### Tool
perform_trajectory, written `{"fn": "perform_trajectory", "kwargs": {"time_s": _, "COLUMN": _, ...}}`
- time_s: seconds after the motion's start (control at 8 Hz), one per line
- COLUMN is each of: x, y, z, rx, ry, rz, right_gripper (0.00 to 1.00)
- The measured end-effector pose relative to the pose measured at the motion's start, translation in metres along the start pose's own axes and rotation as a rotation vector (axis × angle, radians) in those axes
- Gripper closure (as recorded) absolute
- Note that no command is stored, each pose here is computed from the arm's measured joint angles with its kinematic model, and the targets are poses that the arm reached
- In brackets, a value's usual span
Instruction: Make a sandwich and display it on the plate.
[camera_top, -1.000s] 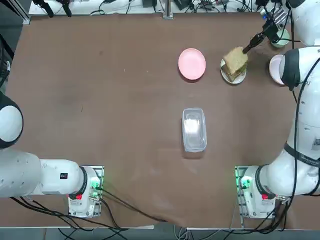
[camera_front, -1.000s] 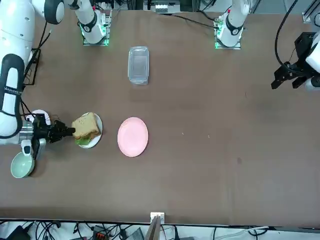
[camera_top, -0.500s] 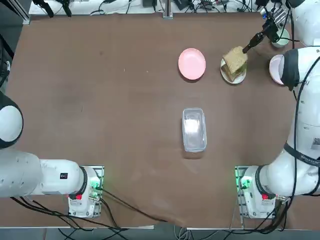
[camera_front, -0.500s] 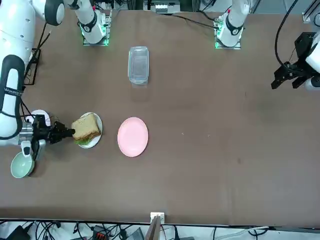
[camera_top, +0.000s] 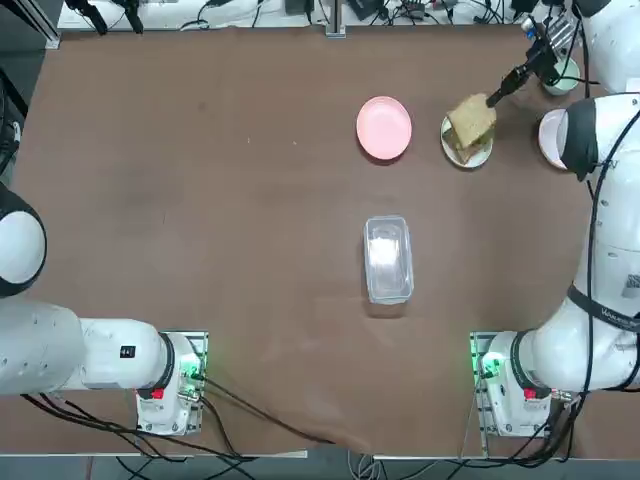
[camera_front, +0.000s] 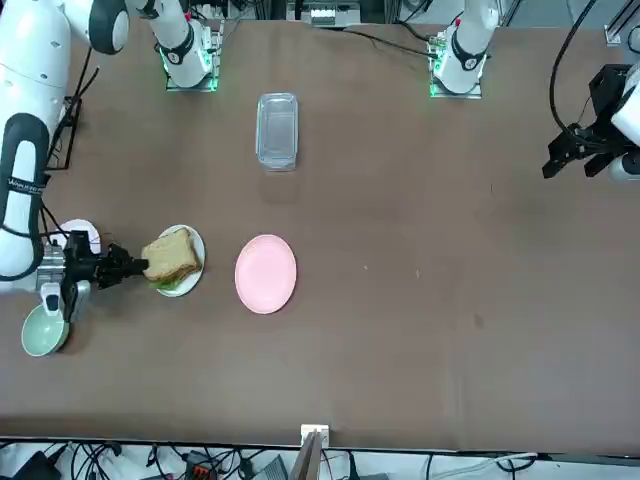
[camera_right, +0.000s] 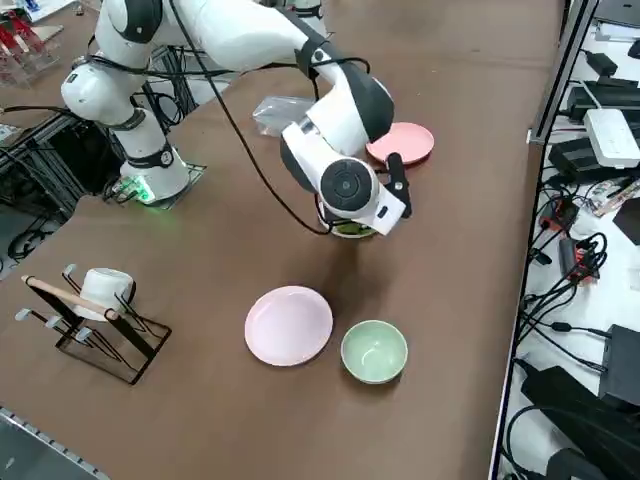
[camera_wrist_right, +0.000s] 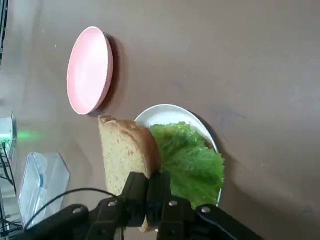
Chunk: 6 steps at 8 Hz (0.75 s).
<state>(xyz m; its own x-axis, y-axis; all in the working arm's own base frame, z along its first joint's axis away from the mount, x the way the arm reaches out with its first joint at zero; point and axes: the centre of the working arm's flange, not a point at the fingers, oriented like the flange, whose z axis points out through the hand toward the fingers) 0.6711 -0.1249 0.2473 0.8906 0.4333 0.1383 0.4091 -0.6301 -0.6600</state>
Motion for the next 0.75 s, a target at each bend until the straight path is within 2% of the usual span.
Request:
{"fn": "perform_trajectory", "kwargs": {"time_s": 0.5, "x": -0.0028, "y": 0.0060, "z": 0.0046, "rx": 0.003, "ry": -0.006, "rz": 0.009, "right_gripper": 0.94}}
{"fn": "perform_trajectory", "kwargs": {"time_s": 0.75, "x": -0.0028, "y": 0.0081, "z": 0.0075, "rx": 0.004, "ry": -0.010, "rz": 0.011, "right_gripper": 0.87}}
